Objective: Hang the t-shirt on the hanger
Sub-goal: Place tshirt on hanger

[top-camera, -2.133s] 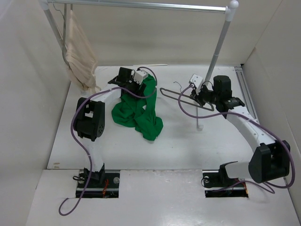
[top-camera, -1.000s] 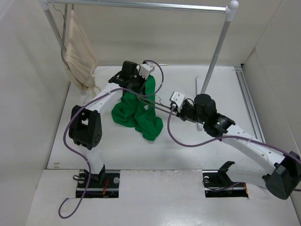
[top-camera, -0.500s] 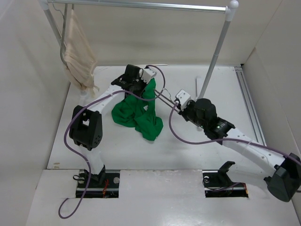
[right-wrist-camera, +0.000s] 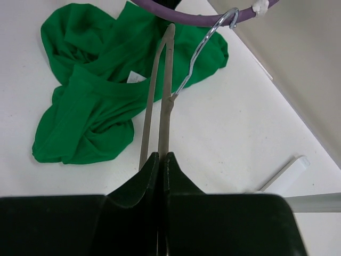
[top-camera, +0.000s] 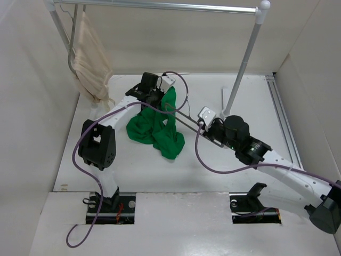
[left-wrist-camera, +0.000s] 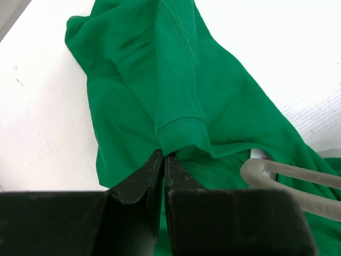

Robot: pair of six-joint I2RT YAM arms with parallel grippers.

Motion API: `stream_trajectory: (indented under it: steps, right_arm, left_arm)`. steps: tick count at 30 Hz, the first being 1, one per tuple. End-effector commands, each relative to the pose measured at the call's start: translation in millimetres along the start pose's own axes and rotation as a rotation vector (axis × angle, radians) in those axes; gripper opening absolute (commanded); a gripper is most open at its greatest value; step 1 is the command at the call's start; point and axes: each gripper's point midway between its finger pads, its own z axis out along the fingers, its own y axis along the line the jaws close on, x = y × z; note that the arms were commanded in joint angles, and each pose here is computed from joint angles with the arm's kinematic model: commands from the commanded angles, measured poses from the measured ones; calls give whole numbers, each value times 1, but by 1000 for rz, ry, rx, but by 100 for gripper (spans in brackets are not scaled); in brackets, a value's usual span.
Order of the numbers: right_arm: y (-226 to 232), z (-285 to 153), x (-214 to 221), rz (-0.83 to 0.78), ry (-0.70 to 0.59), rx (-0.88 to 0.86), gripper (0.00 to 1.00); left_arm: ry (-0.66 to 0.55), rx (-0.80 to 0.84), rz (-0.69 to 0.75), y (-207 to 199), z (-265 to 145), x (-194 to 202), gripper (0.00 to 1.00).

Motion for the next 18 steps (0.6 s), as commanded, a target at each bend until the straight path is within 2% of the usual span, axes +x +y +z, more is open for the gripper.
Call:
stream_trajectory:
  steps: [1,7,11,13,18]
  right_arm:
    - [1,0,-36,-22,-113,-14,0]
    - [3,34,-23,-70,-48,-28,0]
    - [7,47,-45,-95,-102,-77,0]
    - [8,50,-41,-94,-91,-82,0]
    - [-10,46,-31,-54,-46,34,0]
  left_arm:
    - [-68,-41,-10,12,-21,-27,0]
    - [-68,-41,-10,12,-21,-27,0]
    - [-41,-31,-20,9,-18,-20,0]
    - [-30,-27,-20,8,-16,-18,0]
    - [-26,29,-43,-3,-18,-18,0]
